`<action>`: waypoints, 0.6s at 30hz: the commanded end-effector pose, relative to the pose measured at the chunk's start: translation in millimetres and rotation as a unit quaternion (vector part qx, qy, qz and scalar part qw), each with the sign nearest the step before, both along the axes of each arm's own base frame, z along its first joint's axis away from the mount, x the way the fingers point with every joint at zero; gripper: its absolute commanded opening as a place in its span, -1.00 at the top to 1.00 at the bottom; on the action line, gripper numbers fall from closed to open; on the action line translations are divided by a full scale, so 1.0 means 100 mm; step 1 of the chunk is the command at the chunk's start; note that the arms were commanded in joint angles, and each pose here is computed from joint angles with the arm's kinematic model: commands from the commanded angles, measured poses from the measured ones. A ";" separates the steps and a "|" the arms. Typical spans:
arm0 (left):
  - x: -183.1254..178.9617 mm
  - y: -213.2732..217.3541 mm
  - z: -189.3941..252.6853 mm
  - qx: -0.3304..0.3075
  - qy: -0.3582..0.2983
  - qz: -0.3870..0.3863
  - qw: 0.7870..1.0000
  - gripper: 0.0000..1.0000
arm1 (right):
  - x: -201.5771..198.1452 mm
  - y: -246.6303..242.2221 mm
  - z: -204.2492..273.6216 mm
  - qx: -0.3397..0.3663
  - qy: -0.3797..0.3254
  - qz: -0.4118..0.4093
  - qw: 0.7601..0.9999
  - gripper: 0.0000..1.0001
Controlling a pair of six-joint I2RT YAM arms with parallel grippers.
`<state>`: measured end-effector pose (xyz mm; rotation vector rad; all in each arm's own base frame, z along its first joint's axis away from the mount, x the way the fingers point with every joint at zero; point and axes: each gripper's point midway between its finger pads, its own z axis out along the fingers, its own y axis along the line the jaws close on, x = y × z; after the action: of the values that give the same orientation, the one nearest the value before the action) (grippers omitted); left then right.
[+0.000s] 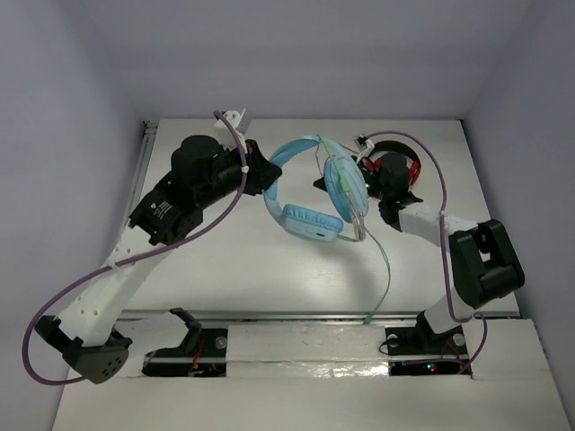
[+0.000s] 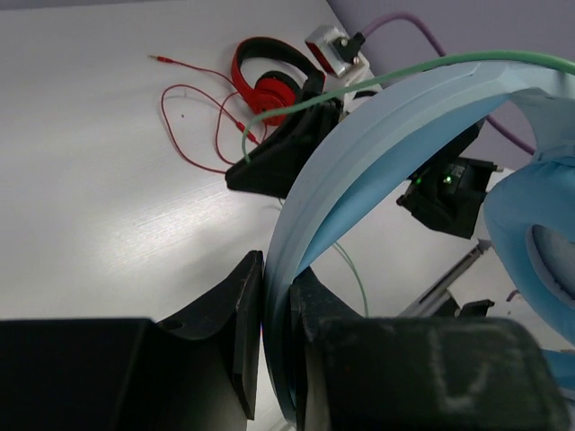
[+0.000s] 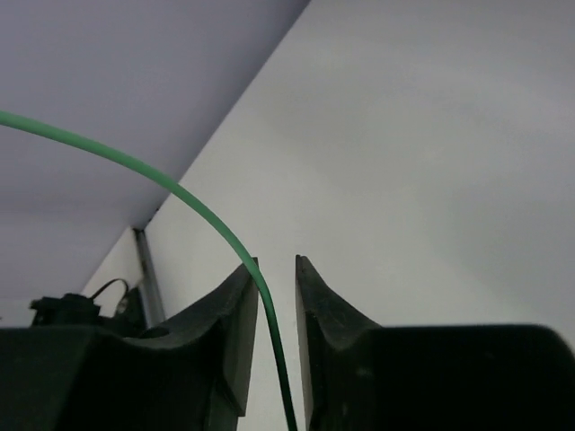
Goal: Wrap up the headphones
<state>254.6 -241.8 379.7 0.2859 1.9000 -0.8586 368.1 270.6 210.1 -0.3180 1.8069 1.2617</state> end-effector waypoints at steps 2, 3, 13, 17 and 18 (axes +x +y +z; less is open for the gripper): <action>0.13 0.03 0.60 -0.105 -0.067 0.046 0.991 1.00 | -0.28 0.21 0.09 0.044 -0.023 0.090 0.995 0.32; 0.16 0.02 0.67 -0.122 -0.074 0.050 0.989 1.00 | -0.31 0.25 0.08 0.046 -0.020 0.096 0.994 0.26; 0.49 0.24 0.83 -0.086 -0.101 0.122 0.984 1.00 | -0.76 0.49 -0.09 0.082 0.019 0.161 0.983 0.10; 0.60 0.35 0.79 -0.076 -0.103 0.153 0.980 1.00 | -0.96 0.55 -0.17 0.091 0.042 0.166 0.981 0.04; 0.62 0.35 0.75 -0.073 -0.101 0.153 0.980 1.00 | -1.05 0.56 -0.23 0.088 0.049 0.170 0.980 0.01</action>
<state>313.3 -219.4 399.6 0.0639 1.8020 -0.6906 278.0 321.7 173.3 -0.4449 1.8439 1.6498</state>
